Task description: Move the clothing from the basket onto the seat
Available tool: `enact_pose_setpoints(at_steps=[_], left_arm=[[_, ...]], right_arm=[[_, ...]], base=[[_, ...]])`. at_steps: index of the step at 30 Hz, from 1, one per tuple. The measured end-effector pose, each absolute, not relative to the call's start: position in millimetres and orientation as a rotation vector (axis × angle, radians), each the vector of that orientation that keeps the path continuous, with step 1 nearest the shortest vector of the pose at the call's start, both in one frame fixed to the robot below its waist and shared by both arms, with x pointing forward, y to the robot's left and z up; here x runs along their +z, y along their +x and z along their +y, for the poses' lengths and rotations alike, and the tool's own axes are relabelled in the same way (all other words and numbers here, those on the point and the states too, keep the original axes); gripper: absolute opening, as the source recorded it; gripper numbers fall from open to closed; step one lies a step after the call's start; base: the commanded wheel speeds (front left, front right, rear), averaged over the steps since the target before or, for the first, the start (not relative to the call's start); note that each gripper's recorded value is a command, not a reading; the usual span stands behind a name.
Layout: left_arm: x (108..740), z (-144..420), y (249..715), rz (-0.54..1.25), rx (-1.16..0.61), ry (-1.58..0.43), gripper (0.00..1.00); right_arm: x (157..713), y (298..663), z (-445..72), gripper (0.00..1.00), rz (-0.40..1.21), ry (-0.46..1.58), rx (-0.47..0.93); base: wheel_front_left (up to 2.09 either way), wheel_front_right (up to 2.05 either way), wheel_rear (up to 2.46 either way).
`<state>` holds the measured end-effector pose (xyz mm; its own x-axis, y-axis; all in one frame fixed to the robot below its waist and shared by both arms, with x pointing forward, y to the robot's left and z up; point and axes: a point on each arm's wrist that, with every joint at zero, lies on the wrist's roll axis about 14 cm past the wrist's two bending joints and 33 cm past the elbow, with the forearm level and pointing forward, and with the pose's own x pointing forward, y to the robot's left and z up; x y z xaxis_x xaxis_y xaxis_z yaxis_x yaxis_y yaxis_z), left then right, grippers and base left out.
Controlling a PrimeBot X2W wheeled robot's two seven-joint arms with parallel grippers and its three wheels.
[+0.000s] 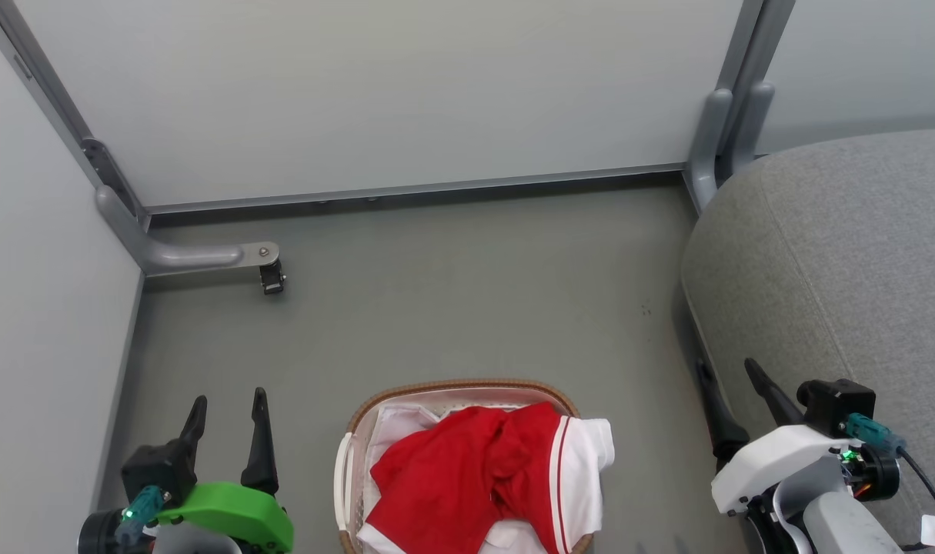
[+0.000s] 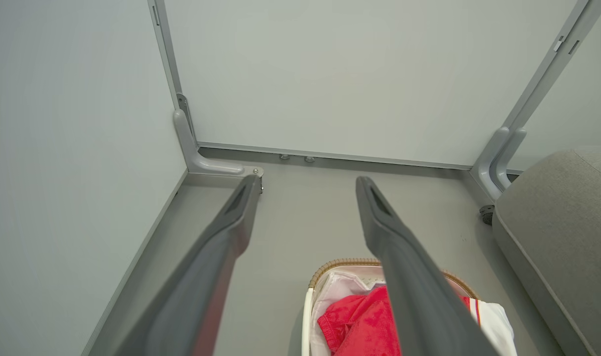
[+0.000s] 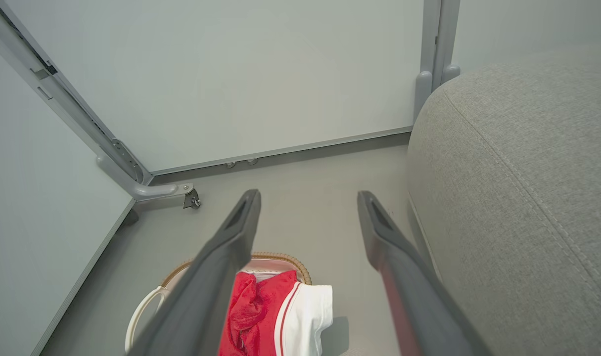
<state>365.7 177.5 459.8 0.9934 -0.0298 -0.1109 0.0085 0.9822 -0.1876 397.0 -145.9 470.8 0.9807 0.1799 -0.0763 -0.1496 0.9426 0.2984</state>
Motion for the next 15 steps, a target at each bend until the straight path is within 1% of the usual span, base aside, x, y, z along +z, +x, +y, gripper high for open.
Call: enact_pose_setpoints(at_steps=[15], left_arm=[[465.9,176.8,370.2,0.078,-0.024,-0.094,1.0]], right_arm=[[473.8,407.4,-146.4,1.0,0.08,0.186,0.177]], base=[[0.0,0.0,0.0]])
